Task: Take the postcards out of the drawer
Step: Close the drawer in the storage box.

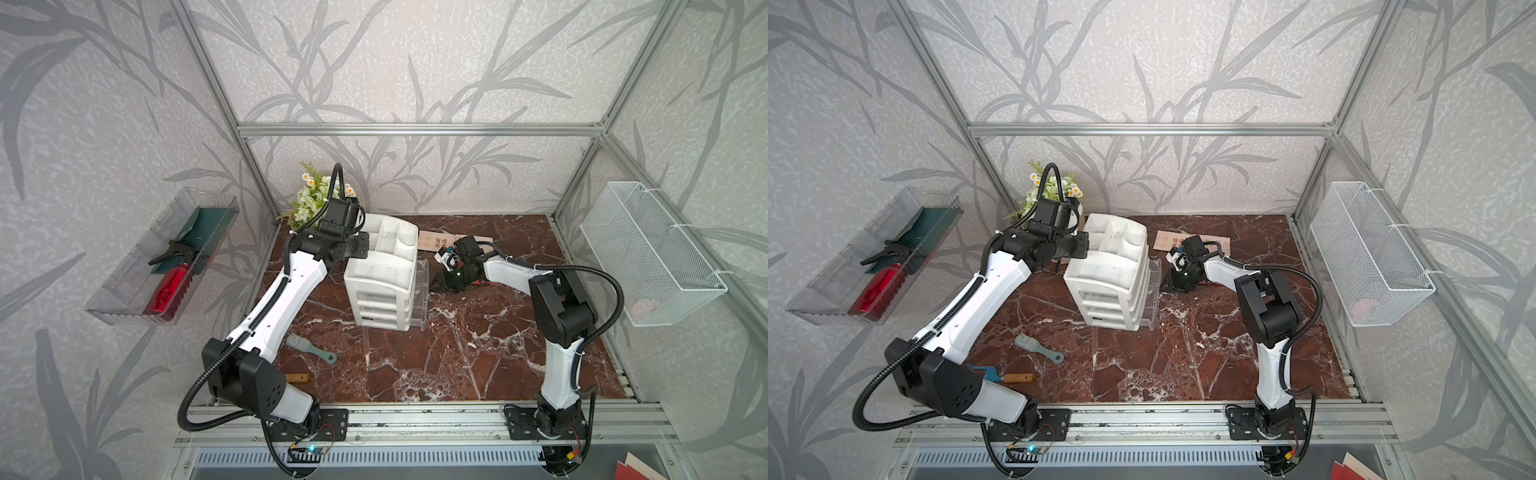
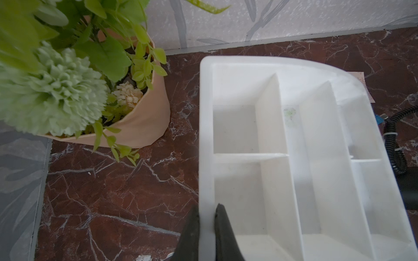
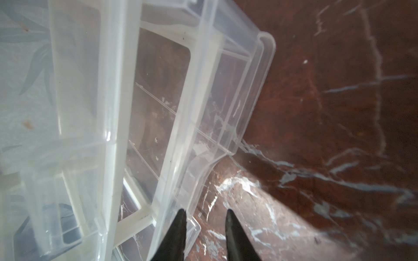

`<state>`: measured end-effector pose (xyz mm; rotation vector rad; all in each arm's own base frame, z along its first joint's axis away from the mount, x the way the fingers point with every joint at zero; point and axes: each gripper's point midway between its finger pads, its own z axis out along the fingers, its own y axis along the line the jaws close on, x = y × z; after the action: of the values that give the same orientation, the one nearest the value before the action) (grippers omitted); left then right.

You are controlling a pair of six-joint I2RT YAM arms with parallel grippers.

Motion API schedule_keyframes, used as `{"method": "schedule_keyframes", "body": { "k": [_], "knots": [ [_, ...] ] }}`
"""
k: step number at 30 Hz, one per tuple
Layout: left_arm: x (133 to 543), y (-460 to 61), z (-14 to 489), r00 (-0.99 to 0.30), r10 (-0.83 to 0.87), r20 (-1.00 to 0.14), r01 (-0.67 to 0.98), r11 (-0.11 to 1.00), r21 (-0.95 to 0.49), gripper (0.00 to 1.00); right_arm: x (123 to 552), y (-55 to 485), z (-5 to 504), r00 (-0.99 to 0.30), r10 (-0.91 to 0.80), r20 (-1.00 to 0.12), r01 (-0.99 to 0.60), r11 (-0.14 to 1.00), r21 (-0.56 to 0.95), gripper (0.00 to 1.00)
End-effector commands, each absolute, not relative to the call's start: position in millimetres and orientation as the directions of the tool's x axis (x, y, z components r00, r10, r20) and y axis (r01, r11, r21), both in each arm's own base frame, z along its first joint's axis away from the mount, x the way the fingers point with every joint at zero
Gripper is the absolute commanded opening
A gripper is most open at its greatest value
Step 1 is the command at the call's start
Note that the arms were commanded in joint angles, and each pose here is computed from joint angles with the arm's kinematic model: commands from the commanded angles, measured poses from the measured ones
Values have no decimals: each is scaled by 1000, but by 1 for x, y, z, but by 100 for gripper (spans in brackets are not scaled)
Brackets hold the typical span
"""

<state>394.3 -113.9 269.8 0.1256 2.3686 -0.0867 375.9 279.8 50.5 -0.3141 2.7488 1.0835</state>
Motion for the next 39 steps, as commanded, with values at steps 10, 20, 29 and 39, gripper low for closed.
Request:
{"method": "schedule_keyframes", "body": {
  "k": [10,20,29,39],
  "knots": [
    [392,-116,259,-738,41,-673,106,993,-56,8,384,334,51,-965,-129,-227,-258,596,760,30],
    [389,-135,254,-749,4,-663,146,977,-158,11,403,345,63,-963,-100,-251,-263,556,788,30],
    [392,-167,240,-779,-29,-627,186,944,-274,20,422,323,79,-959,-55,-279,-260,567,782,30],
    [396,-190,233,-789,-46,-612,201,923,-327,24,439,308,94,-951,-35,-307,-271,572,774,30]
  ]
}}
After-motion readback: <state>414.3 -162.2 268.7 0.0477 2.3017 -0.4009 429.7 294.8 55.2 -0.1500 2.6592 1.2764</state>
